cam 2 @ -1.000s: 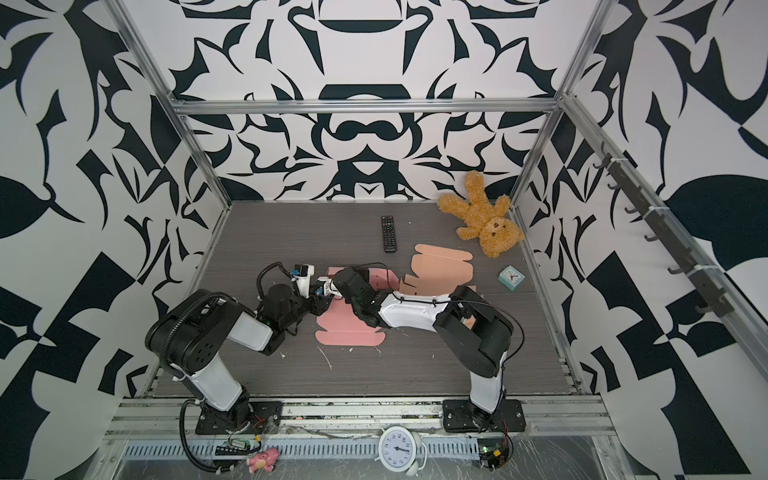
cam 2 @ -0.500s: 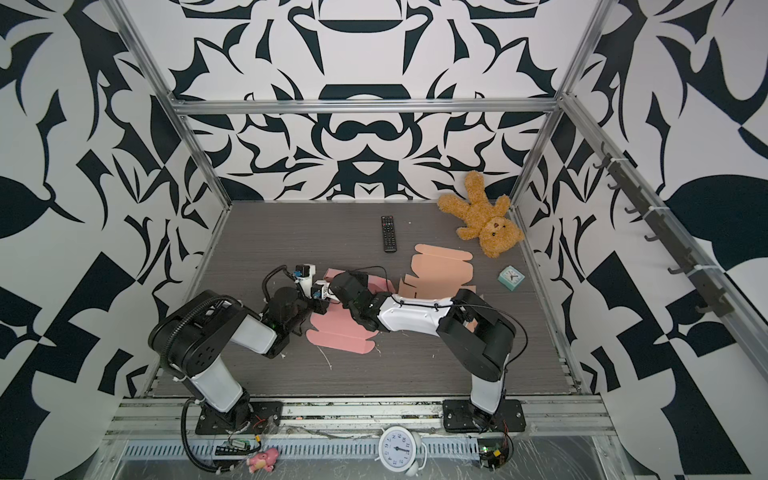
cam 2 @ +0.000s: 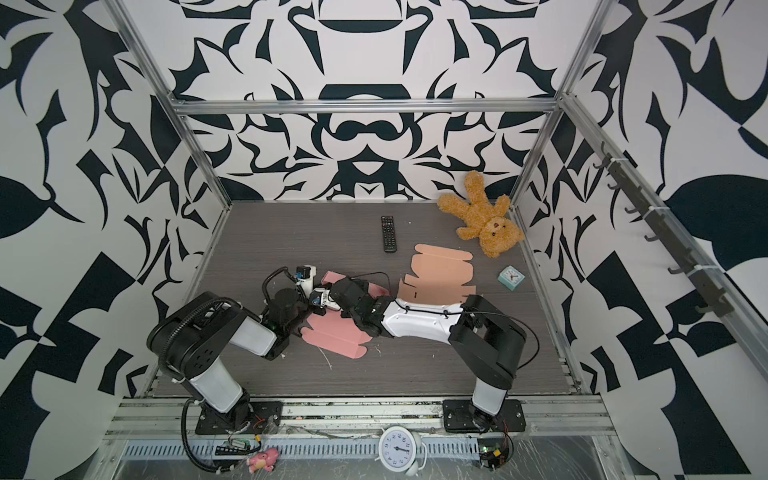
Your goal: Fold the paper box
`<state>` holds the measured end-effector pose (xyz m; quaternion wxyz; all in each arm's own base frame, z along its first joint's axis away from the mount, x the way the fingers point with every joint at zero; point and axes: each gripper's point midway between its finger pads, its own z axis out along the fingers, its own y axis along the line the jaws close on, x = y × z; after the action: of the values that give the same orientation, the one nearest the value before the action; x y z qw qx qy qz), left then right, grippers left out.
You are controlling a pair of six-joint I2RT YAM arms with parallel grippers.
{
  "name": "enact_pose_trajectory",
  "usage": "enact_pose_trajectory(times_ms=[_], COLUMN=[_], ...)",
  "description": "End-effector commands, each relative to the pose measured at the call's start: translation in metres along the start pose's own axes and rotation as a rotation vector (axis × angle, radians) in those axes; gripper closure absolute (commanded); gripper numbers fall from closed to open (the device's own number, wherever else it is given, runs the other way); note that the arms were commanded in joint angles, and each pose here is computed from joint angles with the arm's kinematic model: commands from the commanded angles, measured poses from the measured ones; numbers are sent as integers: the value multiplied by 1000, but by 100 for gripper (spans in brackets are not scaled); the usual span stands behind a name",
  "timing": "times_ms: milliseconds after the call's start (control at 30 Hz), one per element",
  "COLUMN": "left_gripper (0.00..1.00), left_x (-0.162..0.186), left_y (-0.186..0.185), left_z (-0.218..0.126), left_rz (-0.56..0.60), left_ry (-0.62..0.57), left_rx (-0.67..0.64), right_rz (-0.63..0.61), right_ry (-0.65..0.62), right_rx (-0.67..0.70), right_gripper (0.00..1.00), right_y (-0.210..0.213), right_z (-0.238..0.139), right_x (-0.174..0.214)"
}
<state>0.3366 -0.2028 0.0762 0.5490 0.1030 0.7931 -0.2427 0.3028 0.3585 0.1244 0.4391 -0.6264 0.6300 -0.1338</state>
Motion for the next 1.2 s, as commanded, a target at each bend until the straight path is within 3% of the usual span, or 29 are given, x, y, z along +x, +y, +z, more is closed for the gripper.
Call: enact_pose_trajectory(times_ms=[0,100,300,433,567,667,867,1167], left_gripper=[78,78,77,77,77,77,77,76], left_x=[-8,-6,-5,-4,-2,-2,0,0], left_y=[-1,1,1,1,1,2,2,1], left_z=[-6,-7,-7,-6,-6,-7,-6,-4], left_rz=[33,43,62,64,70,72,76,80], left_ry=[-32,-24,-18,-11,-6,-5,2,2], left_rx=[-8,-13,-15,-17,-14,-20,-21,-20], right_rz=[132,193,384,616,907,1027,1138,1212], right_ry=[-105,-147,-271,-258,-249,-217,-163,-142], right_rx=[-45,-82,-176,-214,-345,-423,-560,-640], right_gripper=[53,45,38,37,38,39,44,45], right_y=[-7,-7,-19,-56,-88,-97,-85,-60], right_z=[-26,-37,-63,-61,-44,-26,8,29], right_x=[-20,-26,-54,-51,-35,-24,-19,-14])
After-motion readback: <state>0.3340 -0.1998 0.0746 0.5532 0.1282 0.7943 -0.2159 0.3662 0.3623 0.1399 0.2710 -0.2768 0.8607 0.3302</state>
